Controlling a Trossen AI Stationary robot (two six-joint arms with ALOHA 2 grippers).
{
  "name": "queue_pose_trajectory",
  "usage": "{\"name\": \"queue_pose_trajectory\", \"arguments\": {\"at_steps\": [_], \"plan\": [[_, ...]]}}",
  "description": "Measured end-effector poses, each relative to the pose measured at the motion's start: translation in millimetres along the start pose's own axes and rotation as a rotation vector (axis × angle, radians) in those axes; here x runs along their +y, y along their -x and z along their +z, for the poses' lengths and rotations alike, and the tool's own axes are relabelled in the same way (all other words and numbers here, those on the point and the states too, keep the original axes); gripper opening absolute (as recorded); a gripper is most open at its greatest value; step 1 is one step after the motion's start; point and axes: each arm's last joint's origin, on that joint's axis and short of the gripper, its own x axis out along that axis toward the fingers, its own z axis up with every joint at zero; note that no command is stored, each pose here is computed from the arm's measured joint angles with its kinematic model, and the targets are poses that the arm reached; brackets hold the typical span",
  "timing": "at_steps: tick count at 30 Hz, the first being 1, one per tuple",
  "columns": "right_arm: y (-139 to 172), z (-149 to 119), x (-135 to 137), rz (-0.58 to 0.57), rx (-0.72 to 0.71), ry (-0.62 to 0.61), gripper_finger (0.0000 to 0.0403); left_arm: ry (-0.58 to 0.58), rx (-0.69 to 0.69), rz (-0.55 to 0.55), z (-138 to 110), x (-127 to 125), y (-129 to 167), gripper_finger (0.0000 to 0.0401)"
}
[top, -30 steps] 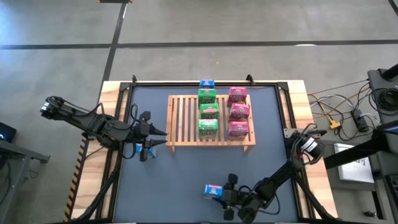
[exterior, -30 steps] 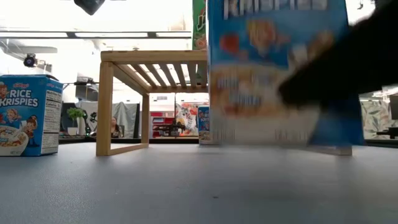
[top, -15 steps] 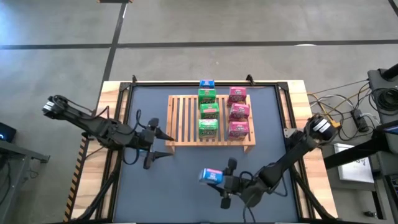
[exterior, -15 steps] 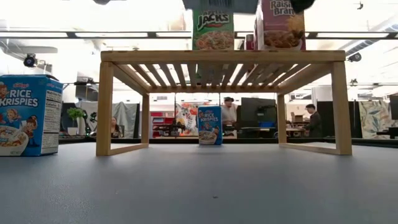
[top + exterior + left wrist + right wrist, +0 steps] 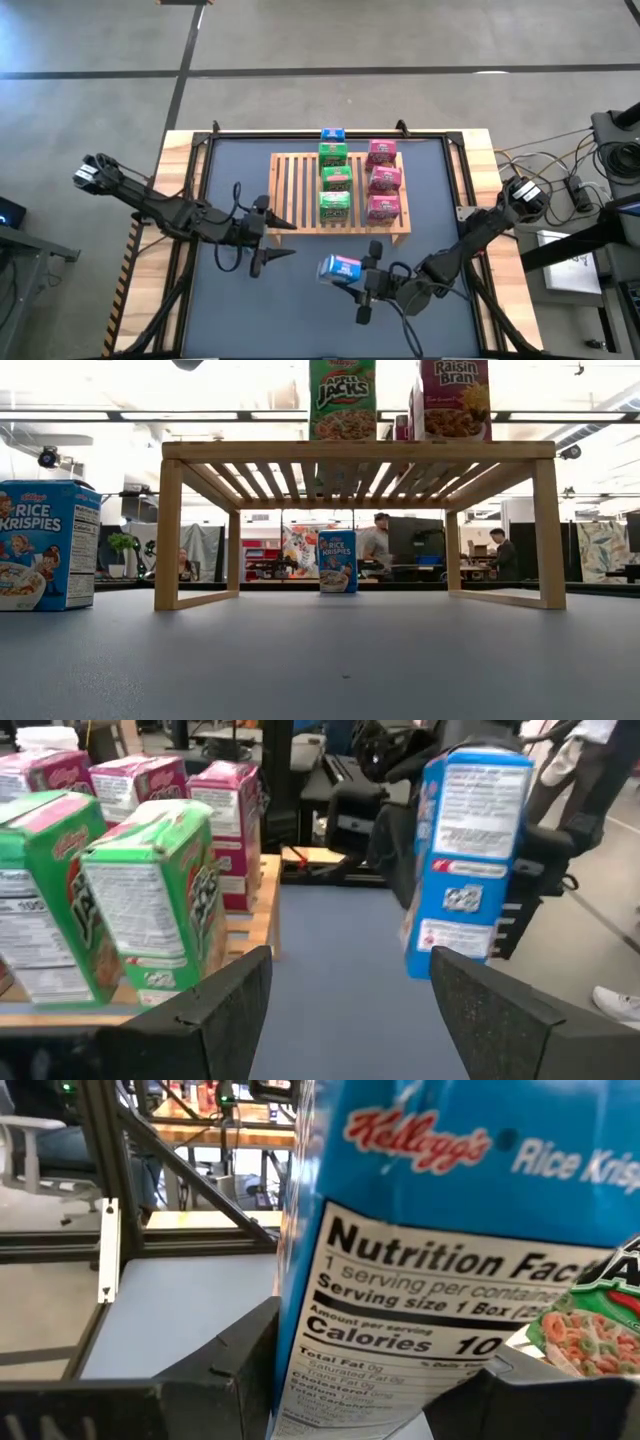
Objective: Stack cereal on shelf
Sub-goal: Put the bottom blue cereal box on the shelf
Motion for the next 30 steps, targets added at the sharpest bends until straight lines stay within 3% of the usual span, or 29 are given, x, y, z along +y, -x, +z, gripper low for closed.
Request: {"name": "queue_pose_trajectory", "arguments": {"at_steps": [16,30], "plan": [[-10,1,-9,-0.011,0.005,0.002,0.0183,0.034,-0.095,-0.036,-2,-10,-26,0.0265],[-11,2,-11,-0.011,0.000,-0.005,0.0183,0.005,-0.021,-0.127,11,-28,-57,0.0359]]}}
